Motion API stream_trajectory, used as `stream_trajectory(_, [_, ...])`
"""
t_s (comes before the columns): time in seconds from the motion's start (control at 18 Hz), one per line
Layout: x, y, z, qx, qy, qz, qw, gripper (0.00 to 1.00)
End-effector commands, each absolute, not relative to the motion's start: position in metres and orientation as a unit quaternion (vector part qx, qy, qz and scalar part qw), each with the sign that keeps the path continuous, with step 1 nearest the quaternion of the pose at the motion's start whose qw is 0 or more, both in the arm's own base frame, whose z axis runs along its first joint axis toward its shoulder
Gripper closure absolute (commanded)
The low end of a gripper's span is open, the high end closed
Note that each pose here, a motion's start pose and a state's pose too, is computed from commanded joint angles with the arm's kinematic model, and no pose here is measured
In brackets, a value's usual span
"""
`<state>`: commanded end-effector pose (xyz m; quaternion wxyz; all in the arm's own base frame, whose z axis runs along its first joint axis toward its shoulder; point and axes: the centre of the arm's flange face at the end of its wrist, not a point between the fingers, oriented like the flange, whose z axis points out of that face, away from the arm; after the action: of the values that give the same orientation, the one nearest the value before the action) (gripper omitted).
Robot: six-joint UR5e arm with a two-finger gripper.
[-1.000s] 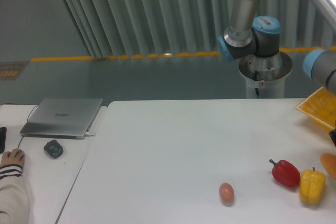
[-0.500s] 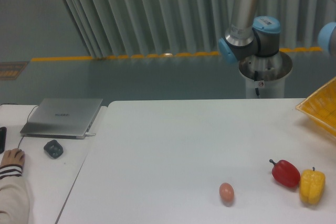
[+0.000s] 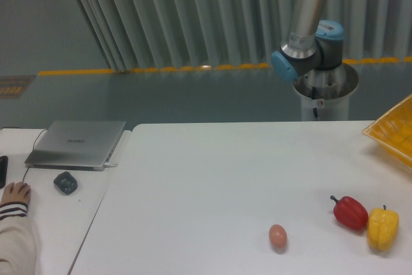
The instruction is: Place the triangular bread in the basket
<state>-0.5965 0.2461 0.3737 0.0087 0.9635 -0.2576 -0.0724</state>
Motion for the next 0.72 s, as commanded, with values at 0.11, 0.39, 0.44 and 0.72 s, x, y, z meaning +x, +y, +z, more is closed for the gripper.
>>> stream_trajectory(0.11, [-0.61,0.217,0.367,0.958,-0.278,-0.067,0.012,1.0])
stream_trajectory(0.39, [-0.626,0.183,0.352,0.953,-0.297,-0.059,0.009,0.8])
stream_trajectory(0.44, [-0.628,0.179,0.352,0.951,-0.303,-0.059,0.01,0.73])
stream_trajectory(0.72, [-0.629,0.173,0.353,0.95,-0.305,-0.062,-0.001,0.0])
